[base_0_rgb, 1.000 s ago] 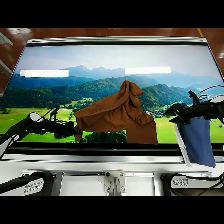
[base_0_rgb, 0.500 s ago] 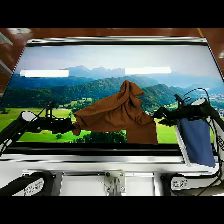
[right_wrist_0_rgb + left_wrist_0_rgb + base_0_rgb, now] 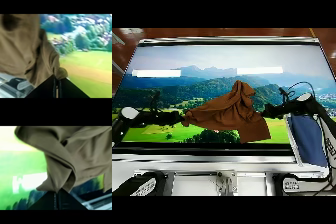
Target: Fold the shirts.
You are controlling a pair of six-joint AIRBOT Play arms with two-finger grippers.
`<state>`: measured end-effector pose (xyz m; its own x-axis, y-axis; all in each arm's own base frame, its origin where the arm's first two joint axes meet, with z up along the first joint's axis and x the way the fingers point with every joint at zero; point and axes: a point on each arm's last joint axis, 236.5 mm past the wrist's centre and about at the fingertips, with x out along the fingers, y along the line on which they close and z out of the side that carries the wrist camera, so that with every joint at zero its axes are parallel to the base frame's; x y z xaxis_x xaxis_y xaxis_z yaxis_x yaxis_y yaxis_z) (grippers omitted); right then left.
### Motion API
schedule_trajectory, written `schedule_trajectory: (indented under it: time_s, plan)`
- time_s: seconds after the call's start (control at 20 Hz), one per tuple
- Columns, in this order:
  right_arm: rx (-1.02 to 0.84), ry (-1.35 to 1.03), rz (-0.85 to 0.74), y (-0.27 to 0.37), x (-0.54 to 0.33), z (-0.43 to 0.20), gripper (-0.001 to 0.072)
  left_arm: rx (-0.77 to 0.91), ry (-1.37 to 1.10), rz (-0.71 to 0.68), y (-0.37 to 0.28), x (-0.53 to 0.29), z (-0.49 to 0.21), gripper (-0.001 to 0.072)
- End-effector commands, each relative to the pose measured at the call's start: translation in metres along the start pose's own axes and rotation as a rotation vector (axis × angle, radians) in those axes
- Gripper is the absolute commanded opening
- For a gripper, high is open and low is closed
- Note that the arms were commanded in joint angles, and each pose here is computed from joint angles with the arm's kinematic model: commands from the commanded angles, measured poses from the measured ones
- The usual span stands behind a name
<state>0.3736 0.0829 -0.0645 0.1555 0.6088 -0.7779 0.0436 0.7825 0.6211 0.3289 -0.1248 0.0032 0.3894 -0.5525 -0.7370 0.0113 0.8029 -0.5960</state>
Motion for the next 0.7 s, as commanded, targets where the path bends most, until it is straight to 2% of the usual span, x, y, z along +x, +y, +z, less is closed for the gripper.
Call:
schedule_trajectory:
  time_s: [0.0,0.2,0.35,0.5,0.65]
  plan:
    - [-0.218,-0.192,0.040,0.070,-0.081,0.034,0.0058,0.196,-0.255,-0.059,-0.069,-0.075,0.069,0.0036]
    - [-0.518,-0.767,0.019,0.210,-0.286,0.063,0.0058,0.509,-0.838,-0.162,-0.214,-0.284,0.126,0.0036]
    - [-0.693,-1.209,-0.036,0.304,-0.431,0.014,0.0057,0.637,-1.229,-0.244,-0.286,-0.430,0.094,0.0037]
    - [-0.765,-1.418,-0.037,0.355,-0.496,-0.052,0.0058,0.707,-1.352,-0.283,-0.310,-0.484,0.045,0.0037]
    - [-0.746,-1.475,-0.113,0.354,-0.514,-0.085,0.0057,0.783,-1.274,-0.184,-0.301,-0.470,0.019,0.0036]
